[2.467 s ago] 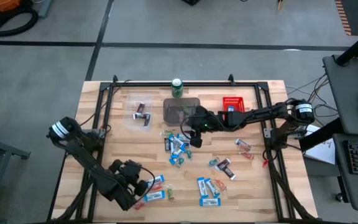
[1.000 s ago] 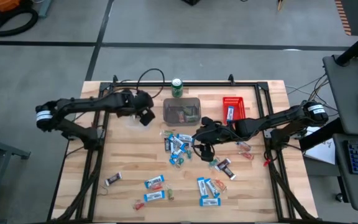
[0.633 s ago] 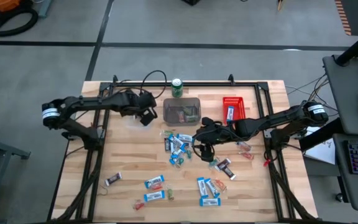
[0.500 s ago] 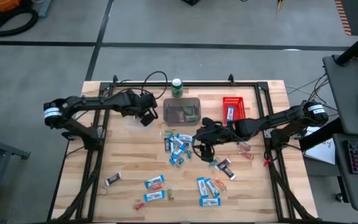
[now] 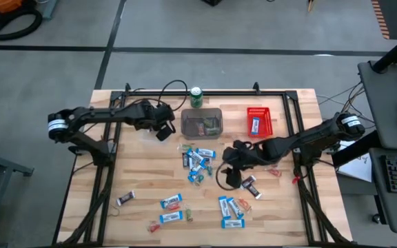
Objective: Organize candy in baskets
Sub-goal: Put the dark blue gummy into the black bin, then put the brown chocolate bar into the transparent bin
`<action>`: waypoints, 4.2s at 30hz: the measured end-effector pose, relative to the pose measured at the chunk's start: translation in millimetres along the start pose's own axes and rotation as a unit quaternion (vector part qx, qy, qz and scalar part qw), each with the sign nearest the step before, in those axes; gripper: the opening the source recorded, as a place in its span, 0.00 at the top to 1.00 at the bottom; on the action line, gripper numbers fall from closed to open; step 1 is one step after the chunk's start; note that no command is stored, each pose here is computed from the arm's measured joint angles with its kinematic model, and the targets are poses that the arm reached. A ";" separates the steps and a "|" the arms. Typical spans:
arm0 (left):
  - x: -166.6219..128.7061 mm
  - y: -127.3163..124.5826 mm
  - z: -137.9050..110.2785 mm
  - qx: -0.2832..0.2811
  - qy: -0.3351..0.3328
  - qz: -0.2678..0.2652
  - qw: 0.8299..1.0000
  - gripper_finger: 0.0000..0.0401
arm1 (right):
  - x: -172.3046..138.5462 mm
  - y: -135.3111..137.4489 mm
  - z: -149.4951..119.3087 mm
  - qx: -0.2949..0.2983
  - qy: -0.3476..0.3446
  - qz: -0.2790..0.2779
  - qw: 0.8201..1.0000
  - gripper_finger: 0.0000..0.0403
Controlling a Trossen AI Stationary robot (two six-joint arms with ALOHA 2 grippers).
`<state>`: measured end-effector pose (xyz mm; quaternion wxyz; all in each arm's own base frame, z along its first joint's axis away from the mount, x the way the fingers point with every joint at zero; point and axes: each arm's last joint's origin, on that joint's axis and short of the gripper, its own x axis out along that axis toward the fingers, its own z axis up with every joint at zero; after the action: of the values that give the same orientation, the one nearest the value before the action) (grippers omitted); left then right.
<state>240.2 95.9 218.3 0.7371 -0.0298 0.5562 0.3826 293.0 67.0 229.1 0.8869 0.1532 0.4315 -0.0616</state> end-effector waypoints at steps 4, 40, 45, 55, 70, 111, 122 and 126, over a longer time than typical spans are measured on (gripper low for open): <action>-4.7 -4.0 -0.8 0.019 -0.009 -0.006 1.000 0.80 | -1.9 7.0 -12.7 0.065 0.037 -0.011 0.997 0.52; -141.4 -71.3 -24.4 0.122 -0.342 -0.299 0.882 0.80 | 35.7 34.9 -78.6 -0.170 0.152 -0.114 0.967 0.52; -151.8 -80.9 -32.0 0.135 -0.359 -0.322 0.866 0.80 | 41.4 30.6 -78.5 -0.171 0.140 -0.108 0.969 0.52; -161.6 -89.9 -41.9 0.145 -0.365 -0.346 0.852 0.80 | 55.9 14.9 -86.8 -0.166 0.126 -0.090 0.974 0.52; -167.3 -96.3 -50.7 0.116 -0.347 -0.379 0.850 0.80 | 64.0 1.7 -87.5 -0.163 0.111 -0.072 0.978 0.82; -114.7 -124.8 -114.5 0.037 -0.508 -0.482 0.713 0.80 | 31.0 -145.7 59.6 -0.071 -0.211 -0.162 0.961 0.97; -112.3 -124.6 -114.4 0.026 -0.503 -0.466 0.727 0.80 | 31.6 -148.5 57.7 -0.046 -0.210 -0.164 0.963 0.68; -108.4 -125.1 -115.4 0.003 -0.482 -0.459 0.746 0.80 | 31.3 -148.4 58.4 -0.038 -0.215 -0.162 0.962 0.56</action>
<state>213.3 -104.1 218.2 0.9939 -0.0909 0.0477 -0.0404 320.2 -91.5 206.0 0.9421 0.0306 0.2520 -0.2192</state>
